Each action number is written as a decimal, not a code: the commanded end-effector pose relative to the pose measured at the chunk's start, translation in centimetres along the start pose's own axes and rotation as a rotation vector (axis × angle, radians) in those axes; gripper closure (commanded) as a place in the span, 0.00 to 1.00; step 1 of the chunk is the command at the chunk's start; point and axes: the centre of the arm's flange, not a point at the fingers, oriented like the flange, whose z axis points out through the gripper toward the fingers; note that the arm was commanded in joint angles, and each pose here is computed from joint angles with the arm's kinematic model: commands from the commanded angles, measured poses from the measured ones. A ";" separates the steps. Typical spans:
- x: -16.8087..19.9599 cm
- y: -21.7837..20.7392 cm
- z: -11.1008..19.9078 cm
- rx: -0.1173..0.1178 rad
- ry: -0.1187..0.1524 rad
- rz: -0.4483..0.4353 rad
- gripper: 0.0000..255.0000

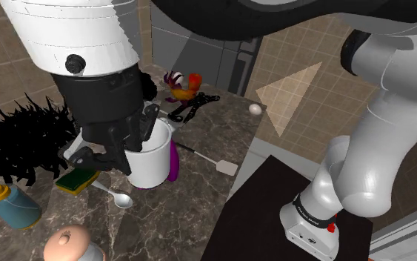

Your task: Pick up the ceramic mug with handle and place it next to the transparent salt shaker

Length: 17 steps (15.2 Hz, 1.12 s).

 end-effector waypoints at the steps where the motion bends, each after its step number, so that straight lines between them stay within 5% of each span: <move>1: -0.6 -2.9 -0.3 0.001 0.000 0.003 1.00; 17: -0.7 -4.4 7.6 0.001 0.000 0.003 1.00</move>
